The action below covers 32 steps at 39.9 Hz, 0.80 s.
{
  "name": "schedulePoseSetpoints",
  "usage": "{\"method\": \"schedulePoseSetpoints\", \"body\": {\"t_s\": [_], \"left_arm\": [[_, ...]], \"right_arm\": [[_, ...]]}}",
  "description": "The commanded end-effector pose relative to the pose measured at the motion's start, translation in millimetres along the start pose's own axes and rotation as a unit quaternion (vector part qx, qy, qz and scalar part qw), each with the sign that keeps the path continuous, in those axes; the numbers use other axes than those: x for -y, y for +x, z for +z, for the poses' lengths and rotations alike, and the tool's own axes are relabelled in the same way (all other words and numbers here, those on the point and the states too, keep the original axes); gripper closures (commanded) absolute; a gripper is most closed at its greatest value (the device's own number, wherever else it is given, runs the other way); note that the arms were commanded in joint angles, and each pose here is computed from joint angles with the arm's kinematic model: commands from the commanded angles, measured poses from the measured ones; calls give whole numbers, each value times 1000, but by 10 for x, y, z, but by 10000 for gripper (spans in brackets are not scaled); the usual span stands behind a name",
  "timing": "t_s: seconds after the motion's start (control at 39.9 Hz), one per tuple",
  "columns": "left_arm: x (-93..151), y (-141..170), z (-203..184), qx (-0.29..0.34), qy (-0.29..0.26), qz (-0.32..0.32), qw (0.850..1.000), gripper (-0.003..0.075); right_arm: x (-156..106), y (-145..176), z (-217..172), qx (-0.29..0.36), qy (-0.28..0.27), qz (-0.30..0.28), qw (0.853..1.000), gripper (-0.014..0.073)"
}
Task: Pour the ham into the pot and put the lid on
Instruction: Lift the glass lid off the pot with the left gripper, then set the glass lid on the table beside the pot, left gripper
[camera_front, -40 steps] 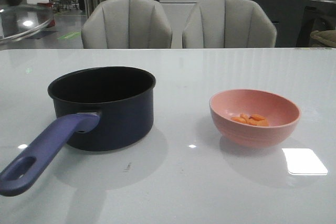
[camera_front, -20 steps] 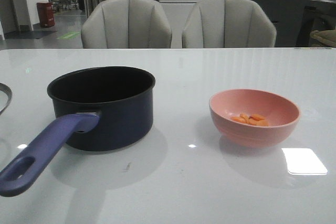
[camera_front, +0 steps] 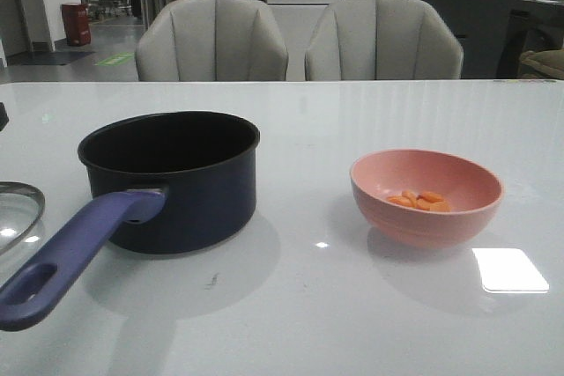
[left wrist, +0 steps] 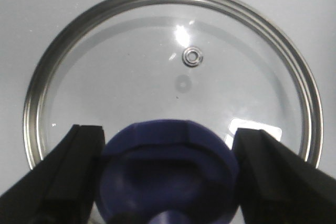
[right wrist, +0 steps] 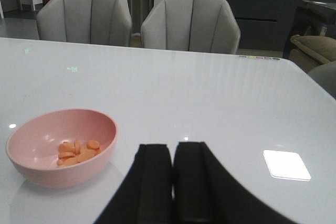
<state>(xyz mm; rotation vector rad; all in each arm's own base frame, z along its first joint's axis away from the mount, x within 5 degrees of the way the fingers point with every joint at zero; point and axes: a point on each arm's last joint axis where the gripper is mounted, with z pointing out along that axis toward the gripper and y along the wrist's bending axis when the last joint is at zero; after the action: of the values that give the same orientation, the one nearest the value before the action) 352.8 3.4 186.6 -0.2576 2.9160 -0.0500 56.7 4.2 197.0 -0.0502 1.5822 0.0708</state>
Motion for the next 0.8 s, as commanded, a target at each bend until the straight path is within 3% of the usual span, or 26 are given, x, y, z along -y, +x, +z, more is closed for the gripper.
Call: {"method": "schedulePoseSetpoints", "body": {"t_s": [0.0, 0.1, 0.4, 0.78], "left_arm": [[36, -85, -209, 43, 10, 2, 999, 228], [33, -66, -211, 33, 9, 2, 999, 169], [43, -88, -497, 33, 10, 11, 999, 169], [165, 392, -1459, 164, 39, 61, 984, 169]], "right_arm": [[-3, -105, -24, 54, 0, -4, 999, 435], [-3, -105, -24, 54, 0, -4, 999, 435], [-3, -105, -24, 54, 0, -4, 999, 435], [-3, -105, -24, 54, 0, -4, 999, 435]]}}
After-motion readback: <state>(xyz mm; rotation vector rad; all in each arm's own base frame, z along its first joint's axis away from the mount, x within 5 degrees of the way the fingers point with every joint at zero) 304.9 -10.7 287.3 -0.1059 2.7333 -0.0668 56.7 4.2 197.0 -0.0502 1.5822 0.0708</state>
